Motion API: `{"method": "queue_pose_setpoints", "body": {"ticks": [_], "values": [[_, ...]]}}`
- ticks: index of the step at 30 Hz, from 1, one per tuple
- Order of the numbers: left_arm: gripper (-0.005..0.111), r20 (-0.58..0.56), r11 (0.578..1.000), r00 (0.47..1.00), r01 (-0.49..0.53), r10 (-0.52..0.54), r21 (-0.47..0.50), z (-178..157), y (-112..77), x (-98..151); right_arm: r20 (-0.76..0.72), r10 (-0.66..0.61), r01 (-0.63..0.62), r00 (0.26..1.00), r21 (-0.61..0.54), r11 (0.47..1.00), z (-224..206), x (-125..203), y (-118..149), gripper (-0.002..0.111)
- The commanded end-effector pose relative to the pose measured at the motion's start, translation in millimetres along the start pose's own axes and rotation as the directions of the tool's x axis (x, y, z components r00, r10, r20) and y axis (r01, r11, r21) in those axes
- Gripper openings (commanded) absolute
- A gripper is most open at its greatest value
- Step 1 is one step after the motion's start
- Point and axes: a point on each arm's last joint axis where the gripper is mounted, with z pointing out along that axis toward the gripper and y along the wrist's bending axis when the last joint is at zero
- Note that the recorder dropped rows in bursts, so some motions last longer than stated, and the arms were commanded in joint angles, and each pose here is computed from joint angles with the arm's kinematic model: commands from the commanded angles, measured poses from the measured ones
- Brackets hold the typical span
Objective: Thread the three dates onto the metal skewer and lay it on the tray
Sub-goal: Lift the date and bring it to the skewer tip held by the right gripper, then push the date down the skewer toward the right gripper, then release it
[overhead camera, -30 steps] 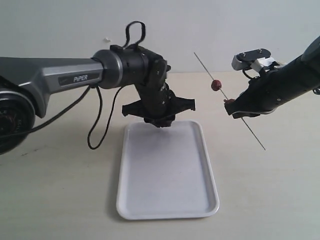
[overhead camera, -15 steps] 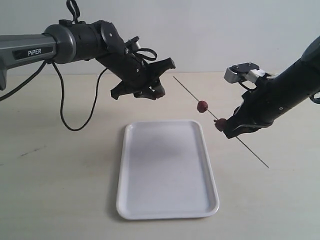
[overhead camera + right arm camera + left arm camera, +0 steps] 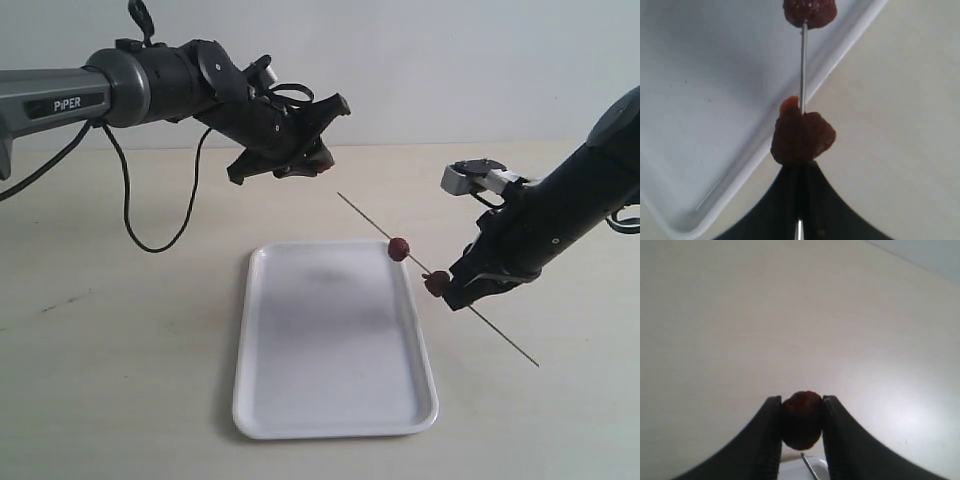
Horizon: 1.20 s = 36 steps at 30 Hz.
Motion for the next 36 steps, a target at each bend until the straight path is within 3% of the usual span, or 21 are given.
{"method": "queue_pose_setpoints", "body": {"ticks": [1, 36], "values": [[0.027, 0.021, 1.000, 1.000, -0.001, 0.001, 0.017, -5.5, -4.6, -3.0, 0.027, -0.014, 0.014, 1.000, -0.014, 1.000, -0.1, -2.2, 0.8, 0.000], [0.027, -0.022, 0.997, 0.999, -0.044, 0.046, 0.067, -5.4, -9.8, 1.9, 0.168, 0.000, 0.001, 0.986, -0.007, 1.000, -1.3, -15.1, 0.2, 0.000]]}}
